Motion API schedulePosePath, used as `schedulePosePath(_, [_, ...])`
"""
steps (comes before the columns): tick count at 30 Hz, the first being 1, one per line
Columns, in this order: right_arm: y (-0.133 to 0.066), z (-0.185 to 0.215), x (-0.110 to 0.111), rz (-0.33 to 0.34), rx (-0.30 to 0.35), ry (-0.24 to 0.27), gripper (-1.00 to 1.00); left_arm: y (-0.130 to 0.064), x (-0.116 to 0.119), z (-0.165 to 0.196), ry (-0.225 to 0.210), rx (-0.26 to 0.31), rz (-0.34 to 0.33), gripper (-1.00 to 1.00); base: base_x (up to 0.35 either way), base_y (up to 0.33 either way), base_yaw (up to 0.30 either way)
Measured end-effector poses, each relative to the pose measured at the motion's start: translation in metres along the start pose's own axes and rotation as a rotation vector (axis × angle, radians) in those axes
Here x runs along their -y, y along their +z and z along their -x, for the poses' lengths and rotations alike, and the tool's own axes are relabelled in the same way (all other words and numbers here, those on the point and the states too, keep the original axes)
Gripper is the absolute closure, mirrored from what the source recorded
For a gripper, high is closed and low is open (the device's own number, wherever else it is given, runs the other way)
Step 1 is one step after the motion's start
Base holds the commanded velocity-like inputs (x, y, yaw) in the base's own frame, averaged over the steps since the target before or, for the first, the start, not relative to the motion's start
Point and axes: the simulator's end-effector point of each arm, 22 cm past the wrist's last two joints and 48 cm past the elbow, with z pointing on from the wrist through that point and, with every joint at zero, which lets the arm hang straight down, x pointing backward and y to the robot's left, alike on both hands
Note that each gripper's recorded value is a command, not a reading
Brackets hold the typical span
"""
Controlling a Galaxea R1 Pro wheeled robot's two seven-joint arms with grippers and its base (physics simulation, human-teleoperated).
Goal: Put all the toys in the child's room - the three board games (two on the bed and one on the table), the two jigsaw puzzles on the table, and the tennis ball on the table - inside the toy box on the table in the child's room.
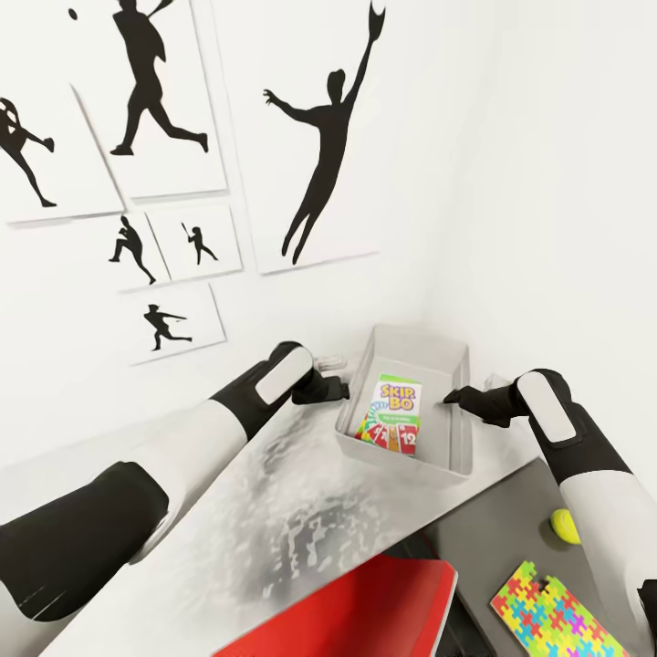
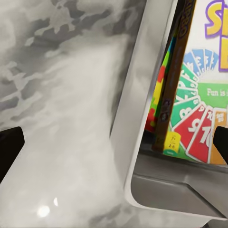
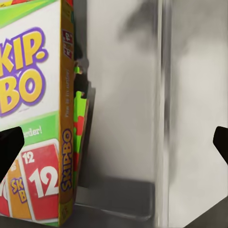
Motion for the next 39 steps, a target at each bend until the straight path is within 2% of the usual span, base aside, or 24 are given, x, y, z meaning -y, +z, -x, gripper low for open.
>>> schedulePosePath(17, [0.015, -0.009, 0.006, -0.012, -0.026, 0.003, -1.0, 0.012, 0.005, -0.004, 0.007, -0.01, -0.022, -1.0, 0.0, 0.0, 0.0])
schedulePosePath(27, [0.021, -0.016, 0.009, -0.016, -0.039, 0.005, -1.0, 0.005, 0.03, 0.004, 0.031, 0.017, -0.096, -1.0, 0.0, 0.0, 0.0])
schedulePosePath(39, [0.022, -0.018, 0.011, -0.018, -0.042, 0.005, -1.0, 0.003, 0.036, 0.005, 0.034, 0.023, -0.118, -1.0, 0.0, 0.0, 0.0])
